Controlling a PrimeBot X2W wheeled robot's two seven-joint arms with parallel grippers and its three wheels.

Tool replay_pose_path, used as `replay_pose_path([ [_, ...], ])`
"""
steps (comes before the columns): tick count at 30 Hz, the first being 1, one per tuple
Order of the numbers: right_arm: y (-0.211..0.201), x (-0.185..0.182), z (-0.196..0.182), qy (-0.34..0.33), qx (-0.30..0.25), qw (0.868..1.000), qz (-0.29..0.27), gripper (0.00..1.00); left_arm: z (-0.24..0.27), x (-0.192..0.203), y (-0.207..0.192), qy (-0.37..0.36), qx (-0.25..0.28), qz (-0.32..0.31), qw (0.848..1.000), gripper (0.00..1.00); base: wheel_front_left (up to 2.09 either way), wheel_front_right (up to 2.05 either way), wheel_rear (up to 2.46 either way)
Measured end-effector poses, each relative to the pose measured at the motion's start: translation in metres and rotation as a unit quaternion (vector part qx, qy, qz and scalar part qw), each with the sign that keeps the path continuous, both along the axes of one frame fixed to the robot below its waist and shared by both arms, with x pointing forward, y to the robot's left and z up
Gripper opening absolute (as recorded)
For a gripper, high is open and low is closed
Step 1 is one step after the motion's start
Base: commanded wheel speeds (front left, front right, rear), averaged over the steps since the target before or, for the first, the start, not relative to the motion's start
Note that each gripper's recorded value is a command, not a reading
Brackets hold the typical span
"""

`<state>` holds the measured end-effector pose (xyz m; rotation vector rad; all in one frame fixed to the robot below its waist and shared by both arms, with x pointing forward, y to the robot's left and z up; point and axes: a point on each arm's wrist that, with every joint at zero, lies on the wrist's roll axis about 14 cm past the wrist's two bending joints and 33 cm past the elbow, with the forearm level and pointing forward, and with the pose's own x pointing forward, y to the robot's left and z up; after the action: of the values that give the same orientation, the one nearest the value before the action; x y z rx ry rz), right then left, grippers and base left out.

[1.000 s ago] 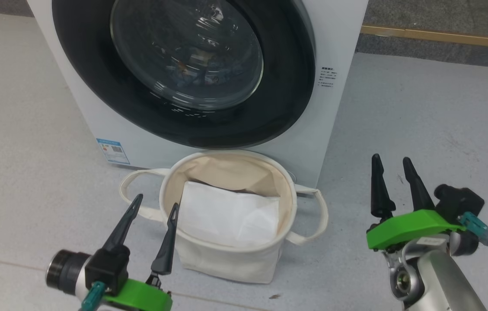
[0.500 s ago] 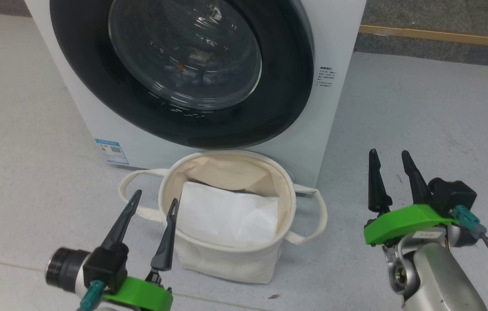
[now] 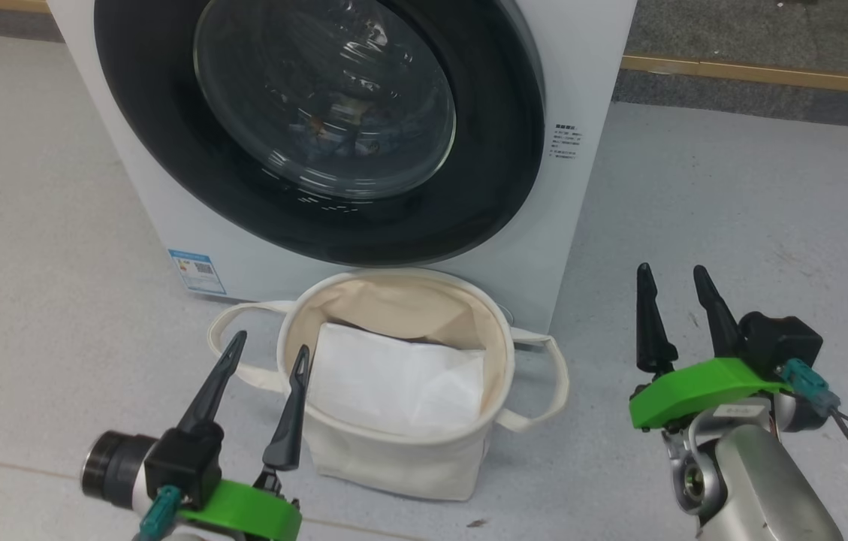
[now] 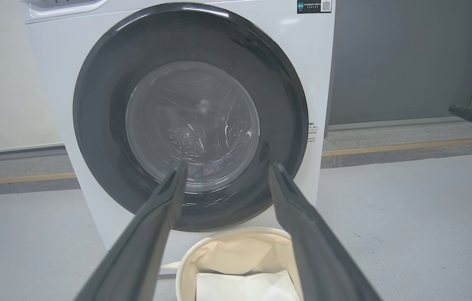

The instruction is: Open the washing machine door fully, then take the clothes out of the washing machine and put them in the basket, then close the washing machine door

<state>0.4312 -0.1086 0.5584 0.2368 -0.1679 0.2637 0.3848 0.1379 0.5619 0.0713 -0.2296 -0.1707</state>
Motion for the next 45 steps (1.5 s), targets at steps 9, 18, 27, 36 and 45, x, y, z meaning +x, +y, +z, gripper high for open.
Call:
replay_pose_path([
  [9,0.001,-0.002,0.004,-0.005,-0.002,1.000,0.002,1.00,0.000,-0.001,-0.002,0.001,-0.003,-0.001,1.000,1.00,0.00,0.00,0.00],
  [18,0.005,-0.003,0.000,-0.005,-0.023,1.000,0.007,1.00,-0.004,-0.001,-0.003,0.006,-0.001,-0.003,1.000,1.00,0.00,0.00,0.00],
  [27,0.015,0.002,-0.005,-0.007,-0.043,0.999,0.020,0.00,-0.017,0.004,-0.002,0.025,-0.003,0.001,1.000,1.00,0.00,0.00,0.00],
  [36,0.000,0.027,-0.013,0.057,0.205,0.977,0.007,0.00,-0.035,0.019,-0.002,0.049,-0.001,0.003,0.999,1.00,0.00,0.00,0.00],
  [45,-0.026,0.096,0.001,0.115,0.489,0.864,0.024,0.00,-0.042,0.049,-0.011,0.051,-0.005,-0.008,0.999,1.00,0.00,0.00,0.00],
])
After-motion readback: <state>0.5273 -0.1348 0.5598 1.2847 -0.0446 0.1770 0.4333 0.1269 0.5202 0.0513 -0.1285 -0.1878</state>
